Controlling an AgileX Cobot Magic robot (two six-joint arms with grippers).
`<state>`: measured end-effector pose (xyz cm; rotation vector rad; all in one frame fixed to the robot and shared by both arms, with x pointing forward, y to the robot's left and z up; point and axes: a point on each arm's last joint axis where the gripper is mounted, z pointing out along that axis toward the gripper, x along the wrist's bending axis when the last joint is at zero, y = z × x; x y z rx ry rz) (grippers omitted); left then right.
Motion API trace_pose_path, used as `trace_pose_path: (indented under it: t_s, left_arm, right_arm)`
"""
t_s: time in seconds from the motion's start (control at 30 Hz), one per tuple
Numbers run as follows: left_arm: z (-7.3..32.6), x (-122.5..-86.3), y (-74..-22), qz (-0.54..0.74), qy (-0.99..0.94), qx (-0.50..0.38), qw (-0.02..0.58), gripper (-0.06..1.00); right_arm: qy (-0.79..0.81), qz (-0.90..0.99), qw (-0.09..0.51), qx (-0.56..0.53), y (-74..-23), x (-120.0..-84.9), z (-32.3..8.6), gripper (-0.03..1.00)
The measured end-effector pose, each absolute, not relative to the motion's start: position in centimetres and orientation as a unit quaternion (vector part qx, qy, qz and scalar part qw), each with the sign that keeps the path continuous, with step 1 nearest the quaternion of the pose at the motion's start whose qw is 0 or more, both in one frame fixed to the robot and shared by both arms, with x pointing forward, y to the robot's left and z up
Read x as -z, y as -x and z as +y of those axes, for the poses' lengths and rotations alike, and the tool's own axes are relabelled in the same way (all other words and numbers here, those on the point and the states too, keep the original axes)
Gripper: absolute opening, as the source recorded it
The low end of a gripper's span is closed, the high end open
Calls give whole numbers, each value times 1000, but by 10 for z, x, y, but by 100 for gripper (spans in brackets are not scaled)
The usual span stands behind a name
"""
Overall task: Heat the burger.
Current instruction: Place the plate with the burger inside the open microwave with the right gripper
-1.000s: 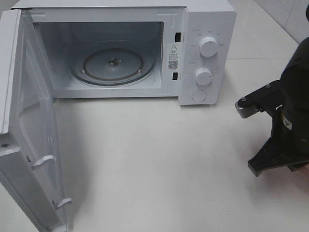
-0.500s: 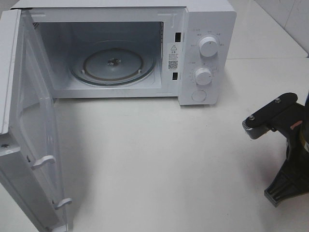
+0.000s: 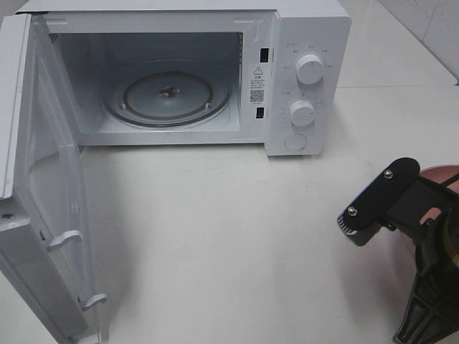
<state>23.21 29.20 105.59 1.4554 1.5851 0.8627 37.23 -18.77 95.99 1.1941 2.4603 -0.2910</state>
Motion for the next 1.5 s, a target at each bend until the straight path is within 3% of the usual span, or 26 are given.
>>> trace_pose_path:
  t_s: [0.53, 1.5]
  left_arm:
    - [292, -1056, -232, 627, -575, -341, 400, 99]
    - [292, -1056, -232, 627, -575, -341, 400, 99]
  right_arm:
    - [-341, 913, 207, 89, -345, -961, -165, 4]
    - [-260, 933, 228, 97, -349, -964, -164, 4]
